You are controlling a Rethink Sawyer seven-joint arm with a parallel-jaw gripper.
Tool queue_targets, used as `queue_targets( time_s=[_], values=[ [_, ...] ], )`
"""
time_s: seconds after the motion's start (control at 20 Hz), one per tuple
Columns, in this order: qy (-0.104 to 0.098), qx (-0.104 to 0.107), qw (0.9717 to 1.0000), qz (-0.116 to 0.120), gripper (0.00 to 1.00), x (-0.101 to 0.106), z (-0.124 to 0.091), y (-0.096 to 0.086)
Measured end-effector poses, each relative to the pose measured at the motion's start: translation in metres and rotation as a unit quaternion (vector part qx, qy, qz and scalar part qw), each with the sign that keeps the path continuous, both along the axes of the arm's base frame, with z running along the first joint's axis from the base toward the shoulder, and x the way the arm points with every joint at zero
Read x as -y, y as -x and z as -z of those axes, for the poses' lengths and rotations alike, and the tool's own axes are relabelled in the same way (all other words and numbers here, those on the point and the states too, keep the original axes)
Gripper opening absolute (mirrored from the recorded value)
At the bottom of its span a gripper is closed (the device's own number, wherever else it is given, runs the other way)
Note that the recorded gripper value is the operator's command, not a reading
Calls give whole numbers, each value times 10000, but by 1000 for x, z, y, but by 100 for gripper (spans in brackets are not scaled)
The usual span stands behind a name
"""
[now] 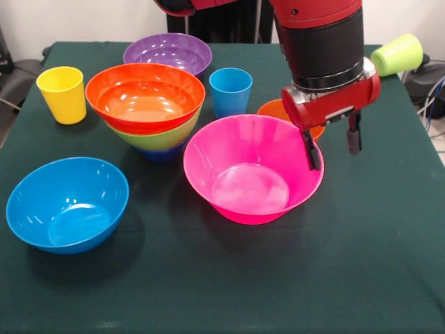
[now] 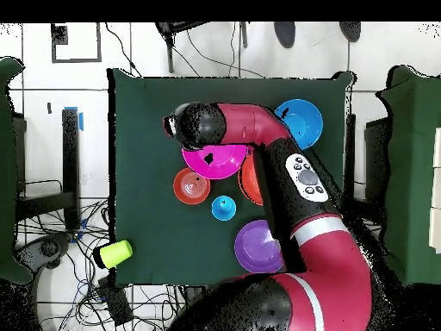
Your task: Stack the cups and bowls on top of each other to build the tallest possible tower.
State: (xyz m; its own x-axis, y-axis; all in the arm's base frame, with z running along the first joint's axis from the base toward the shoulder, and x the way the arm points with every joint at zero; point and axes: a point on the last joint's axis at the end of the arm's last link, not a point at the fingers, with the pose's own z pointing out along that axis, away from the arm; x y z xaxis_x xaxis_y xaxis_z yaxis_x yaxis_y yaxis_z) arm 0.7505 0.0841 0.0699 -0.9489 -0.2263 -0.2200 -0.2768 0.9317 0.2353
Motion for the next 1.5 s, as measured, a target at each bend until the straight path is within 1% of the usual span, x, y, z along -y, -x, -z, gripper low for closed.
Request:
queue_targets(
  time_s=[0.2, 0.45, 0.55, 0.75, 0.9, 1.1, 1.4, 1.5],
  values=[
    [70, 61, 9999, 59, 100, 8, 1, -3],
    [240, 189, 9995, 128, 100, 16, 6, -5],
    [321, 257, 9991, 124, 100, 15, 9, -5],
    [521, 488, 9974, 64, 100, 7, 17, -9],
    [611, 564, 9965, 21, 100, 0, 26, -11],
    [713, 559, 9959, 1, 100, -2, 40, -11],
    [833, 510, 9952, 3, 100, 4, 52, -8],
    [918, 525, 9944, 5, 100, 9, 55, -6]
  ],
)
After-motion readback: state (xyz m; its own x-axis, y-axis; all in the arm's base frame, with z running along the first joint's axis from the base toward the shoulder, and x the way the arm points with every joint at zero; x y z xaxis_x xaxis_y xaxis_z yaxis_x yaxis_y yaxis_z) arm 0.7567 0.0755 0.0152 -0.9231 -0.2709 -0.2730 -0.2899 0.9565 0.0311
